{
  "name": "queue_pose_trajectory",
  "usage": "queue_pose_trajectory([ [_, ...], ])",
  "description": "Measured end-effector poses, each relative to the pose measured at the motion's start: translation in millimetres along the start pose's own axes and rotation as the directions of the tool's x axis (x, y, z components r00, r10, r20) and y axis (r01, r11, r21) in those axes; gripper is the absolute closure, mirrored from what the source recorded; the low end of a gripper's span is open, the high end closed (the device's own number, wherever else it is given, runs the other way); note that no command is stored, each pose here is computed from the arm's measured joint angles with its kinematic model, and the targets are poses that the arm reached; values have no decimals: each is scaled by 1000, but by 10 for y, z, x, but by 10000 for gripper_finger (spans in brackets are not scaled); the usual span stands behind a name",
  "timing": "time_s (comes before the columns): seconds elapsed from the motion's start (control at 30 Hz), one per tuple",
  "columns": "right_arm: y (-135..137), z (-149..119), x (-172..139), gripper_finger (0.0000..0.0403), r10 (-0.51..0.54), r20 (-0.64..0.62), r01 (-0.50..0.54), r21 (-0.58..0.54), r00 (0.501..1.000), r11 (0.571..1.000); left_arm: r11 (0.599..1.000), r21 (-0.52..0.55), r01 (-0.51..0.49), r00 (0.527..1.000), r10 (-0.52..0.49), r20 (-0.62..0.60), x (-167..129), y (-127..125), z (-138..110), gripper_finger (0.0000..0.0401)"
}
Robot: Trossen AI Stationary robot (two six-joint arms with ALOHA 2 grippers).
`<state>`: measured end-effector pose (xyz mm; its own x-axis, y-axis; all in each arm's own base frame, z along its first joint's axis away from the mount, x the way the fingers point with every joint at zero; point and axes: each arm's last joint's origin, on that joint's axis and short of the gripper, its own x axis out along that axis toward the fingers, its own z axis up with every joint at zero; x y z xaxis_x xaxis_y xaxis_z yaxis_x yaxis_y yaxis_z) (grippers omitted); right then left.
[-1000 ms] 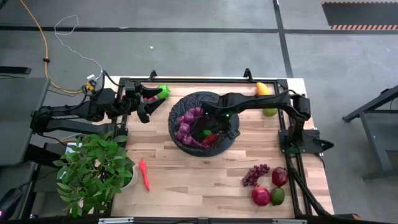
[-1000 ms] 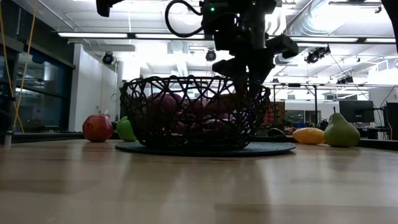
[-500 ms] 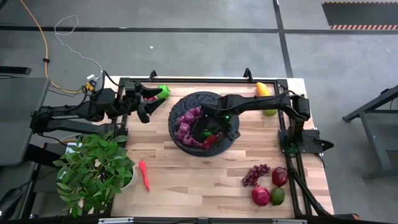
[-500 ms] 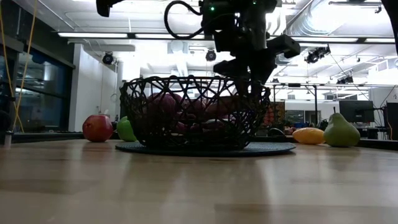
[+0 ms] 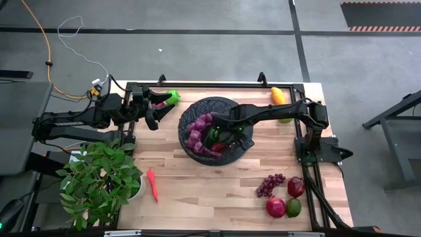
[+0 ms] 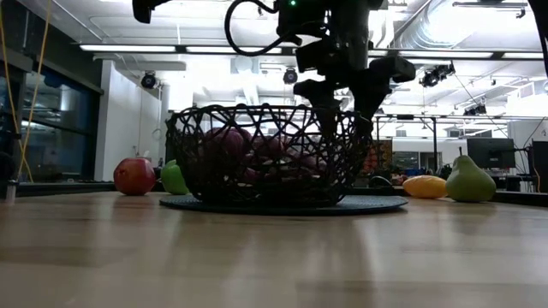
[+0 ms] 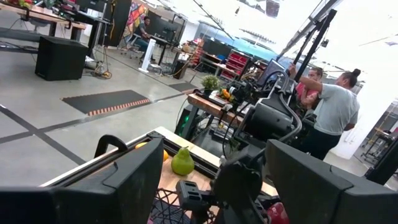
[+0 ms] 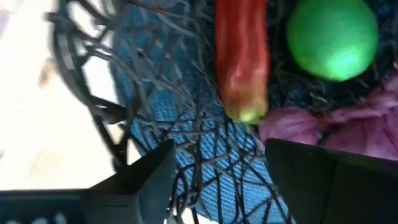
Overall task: Build produce basket
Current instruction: Put the green pear into basket
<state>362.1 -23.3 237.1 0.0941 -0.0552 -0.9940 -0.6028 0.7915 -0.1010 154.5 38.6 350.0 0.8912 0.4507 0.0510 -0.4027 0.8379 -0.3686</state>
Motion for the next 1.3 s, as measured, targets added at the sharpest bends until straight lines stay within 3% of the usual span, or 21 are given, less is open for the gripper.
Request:
queue_pose_trajectory([
  [0.13,-10,2,-99,159,-11,-18,11,34,1000,999,1000,0,0,1000,0,0,-1,0,0,130],
  [0.4,-171,-122,-565,160,-53,32,41,296,998,954,1000,8,0,1000,0,0,-1,0,0,130],
  [0.57,-128,-455,-978,160,-152,145,61,496,978,866,1000,9,25,1000,-25,-11,-1,-7,-4,130],
  [0.7,74,-819,-1126,160,-303,252,62,667,919,742,999,12,48,998,-48,-27,-1,-12,-13,130],
  [0.8,297,-1024,-1076,160,-424,357,2,763,832,646,997,29,69,997,-68,-38,-2,-17,-19,130],
  [0.93,548,-1158,-999,160,-568,505,-121,807,650,578,992,59,110,993,-106,-57,-3,-27,-26,130],
  [1.03,645,-1197,-1014,160,-663,598,-196,790,450,580,989,78,128,990,-123,-63,-4,-32,-28,130],
  [1.17,711,-1220,-1075,160,-725,661,-231,749,193,621,988,78,131,990,-126,-64,-4,-33,-28,130],
  [1.23,723,-1229,-1086,160,-735,668,-225,738,113,636,988,78,131,990,-126,-63,-4,-33,-27,130],
  [1.3,732,-1234,-1081,160,-734,675,-214,730,77,649,988,84,131,990,-126,-64,-4,-33,-28,130],
])
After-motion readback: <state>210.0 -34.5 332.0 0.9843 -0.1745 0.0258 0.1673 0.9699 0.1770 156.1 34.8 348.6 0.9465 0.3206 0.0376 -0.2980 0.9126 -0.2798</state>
